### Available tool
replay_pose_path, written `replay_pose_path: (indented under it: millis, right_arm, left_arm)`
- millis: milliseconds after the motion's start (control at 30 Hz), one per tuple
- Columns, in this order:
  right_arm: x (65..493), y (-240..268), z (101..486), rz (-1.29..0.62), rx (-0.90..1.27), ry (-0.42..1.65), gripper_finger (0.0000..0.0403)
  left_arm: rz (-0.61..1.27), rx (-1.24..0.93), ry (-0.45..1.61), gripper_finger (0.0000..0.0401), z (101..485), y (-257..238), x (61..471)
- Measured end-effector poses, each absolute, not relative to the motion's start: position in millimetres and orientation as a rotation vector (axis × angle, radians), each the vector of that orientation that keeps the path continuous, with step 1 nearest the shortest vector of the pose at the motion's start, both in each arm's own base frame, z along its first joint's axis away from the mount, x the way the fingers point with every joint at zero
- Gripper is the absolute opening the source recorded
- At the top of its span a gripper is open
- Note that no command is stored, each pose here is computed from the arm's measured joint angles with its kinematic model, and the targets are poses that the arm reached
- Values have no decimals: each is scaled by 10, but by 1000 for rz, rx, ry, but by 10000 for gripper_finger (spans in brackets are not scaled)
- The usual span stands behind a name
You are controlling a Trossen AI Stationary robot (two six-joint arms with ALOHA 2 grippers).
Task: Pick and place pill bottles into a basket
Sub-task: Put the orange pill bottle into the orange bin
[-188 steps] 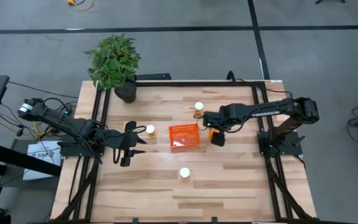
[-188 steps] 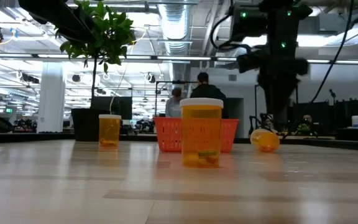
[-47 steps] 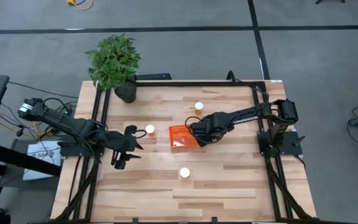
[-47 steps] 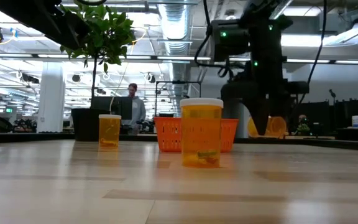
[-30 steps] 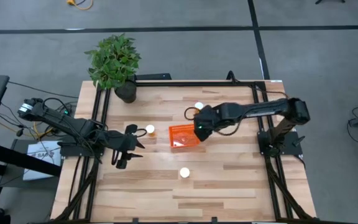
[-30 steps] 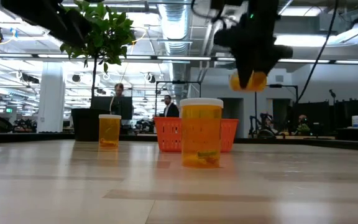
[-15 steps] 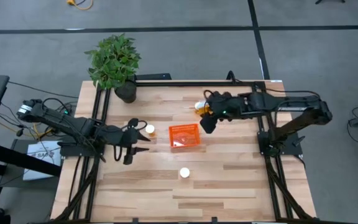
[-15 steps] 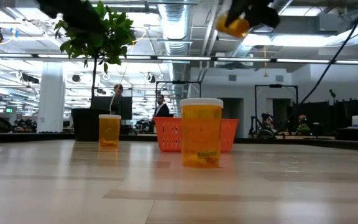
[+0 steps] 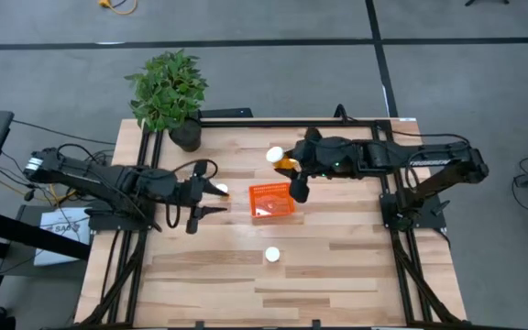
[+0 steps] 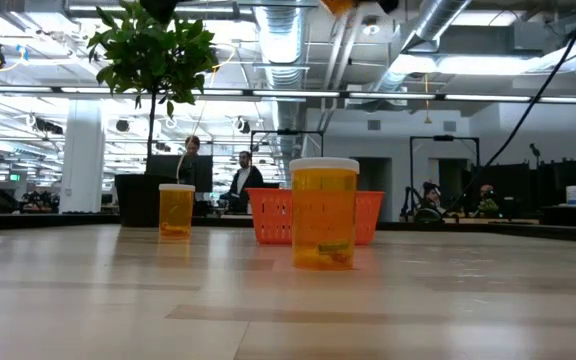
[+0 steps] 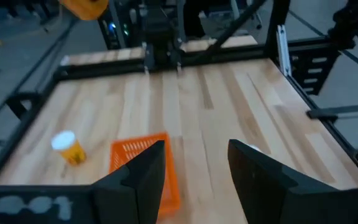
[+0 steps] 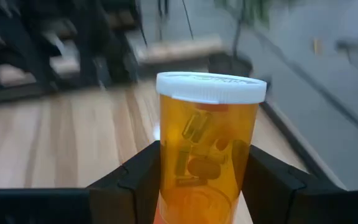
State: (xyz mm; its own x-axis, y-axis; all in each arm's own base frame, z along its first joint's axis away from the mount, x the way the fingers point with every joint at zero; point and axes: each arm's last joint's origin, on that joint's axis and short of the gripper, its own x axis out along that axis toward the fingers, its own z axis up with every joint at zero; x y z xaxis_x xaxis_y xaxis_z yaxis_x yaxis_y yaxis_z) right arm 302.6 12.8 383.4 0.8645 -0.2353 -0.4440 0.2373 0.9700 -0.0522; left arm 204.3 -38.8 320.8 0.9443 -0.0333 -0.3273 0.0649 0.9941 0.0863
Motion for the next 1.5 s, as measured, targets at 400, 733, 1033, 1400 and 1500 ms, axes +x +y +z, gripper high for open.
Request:
replay_pose_path:
  millis: [400, 733, 1033, 1400, 1500]
  right_arm:
    - [3133, 278, 3941, -170, -67, 314, 184]
    - [3138, 411, 3999, -125, -89, 251, 186]
    - [3120, 530, 4000, -84, -122, 250, 187]
    - [3120, 532, 4000, -82, -137, 250, 186]
    - [3120, 532, 4000, -81, -143, 250, 188]
  left_arm:
    - [-12, 183, 233, 166, 3669, -329, 2264]
    - [22, 290, 242, 166, 3926, -327, 2693]
    - [52, 292, 305, 170, 3984, -218, 2773]
    - [74, 260, 285, 244, 4003, -175, 2782]
    - [68, 254, 243, 257, 4042, -178, 2793]
